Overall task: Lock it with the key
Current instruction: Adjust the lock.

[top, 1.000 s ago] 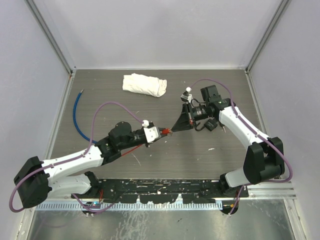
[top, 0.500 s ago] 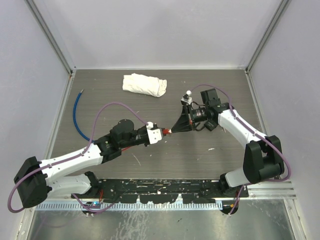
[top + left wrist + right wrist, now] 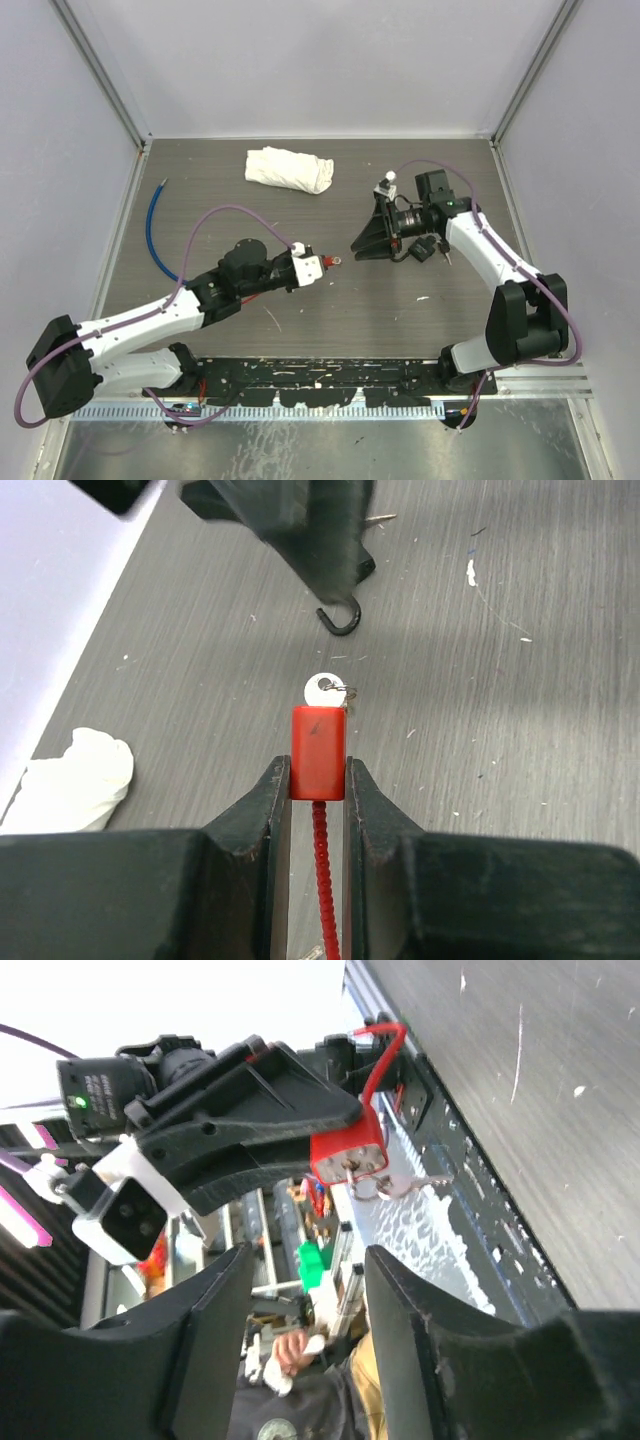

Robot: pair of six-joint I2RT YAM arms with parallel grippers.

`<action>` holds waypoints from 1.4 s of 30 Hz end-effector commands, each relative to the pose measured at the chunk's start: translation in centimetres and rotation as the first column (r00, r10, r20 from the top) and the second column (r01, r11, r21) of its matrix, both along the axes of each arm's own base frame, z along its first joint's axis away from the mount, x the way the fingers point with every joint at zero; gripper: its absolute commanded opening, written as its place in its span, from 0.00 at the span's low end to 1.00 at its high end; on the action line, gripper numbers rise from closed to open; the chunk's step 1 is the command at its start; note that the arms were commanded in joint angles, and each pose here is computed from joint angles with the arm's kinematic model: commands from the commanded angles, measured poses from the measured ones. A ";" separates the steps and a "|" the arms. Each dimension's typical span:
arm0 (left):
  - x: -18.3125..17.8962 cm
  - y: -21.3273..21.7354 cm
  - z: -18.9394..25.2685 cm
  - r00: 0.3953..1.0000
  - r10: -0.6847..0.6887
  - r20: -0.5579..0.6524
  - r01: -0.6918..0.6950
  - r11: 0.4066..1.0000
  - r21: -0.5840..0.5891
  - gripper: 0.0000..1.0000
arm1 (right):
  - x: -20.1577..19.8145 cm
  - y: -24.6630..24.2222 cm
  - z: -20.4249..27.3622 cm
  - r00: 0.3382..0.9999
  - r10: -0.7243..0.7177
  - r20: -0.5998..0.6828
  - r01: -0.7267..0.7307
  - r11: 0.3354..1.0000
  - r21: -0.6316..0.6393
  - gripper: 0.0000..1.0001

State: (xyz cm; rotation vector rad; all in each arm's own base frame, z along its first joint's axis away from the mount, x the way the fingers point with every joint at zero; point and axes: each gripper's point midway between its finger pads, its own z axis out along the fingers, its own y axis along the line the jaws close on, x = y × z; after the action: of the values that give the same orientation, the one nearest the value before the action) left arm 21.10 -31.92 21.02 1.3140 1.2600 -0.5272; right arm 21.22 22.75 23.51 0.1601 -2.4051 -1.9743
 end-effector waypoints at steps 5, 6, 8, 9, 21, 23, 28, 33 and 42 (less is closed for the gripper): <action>-2.8 -1.2 4.1 0.984 -0.104 -0.142 0.063 0.961 -0.269 0.00 | 1.1 -2.8 4.6 0.519 0.231 0.823 -0.162 0.972 -0.171 0.75; -3.2 -1.4 4.3 0.978 -0.123 -0.166 0.069 0.952 -0.299 0.00 | 1.0 -2.9 4.7 0.406 0.239 0.882 -0.176 0.968 -0.181 0.83; -3.6 -1.8 4.7 0.966 -0.152 -0.209 0.070 0.932 -0.356 0.00 | 0.6 -3.0 4.7 0.176 0.223 0.959 -0.189 0.964 -0.189 0.98; -3.8 -2.0 5.0 0.959 -0.168 -0.230 0.069 0.921 -0.384 0.00 | 0.1 -2.9 5.5 0.051 0.188 0.981 -0.186 0.967 -0.175 1.00; -3.8 -4.3 7.5 0.919 -0.267 -0.291 0.083 0.851 -0.518 0.00 | -1.8 -0.6 5.1 0.005 0.126 0.992 -0.280 0.953 -0.119 0.86; -3.8 -4.4 7.8 0.918 -0.273 -0.288 0.087 0.846 -0.527 0.00 | -1.6 0.0 4.8 0.030 0.133 0.991 -0.265 0.957 -0.121 0.81; -3.5 -4.4 8.0 0.922 -0.260 -0.287 0.073 0.844 -0.532 0.00 | -2.6 1.1 3.5 0.074 0.171 0.982 -0.304 0.942 -0.141 0.70; -3.5 -4.3 8.0 0.923 -0.260 -0.285 0.072 0.842 -0.534 0.00 | -2.6 1.4 3.1 0.100 0.180 0.979 -0.299 0.943 -0.143 0.61; -3.5 -4.2 8.4 0.927 -0.259 -0.271 0.074 0.834 -0.547 0.00 | -2.8 1.5 2.9 0.110 0.183 0.977 -0.310 0.940 -0.141 0.42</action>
State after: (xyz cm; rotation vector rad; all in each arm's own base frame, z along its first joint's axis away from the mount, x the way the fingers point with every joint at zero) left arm 17.42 -36.07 24.50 0.9402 1.3099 -1.1660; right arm 18.43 24.01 25.69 2.4097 -2.3415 -1.9996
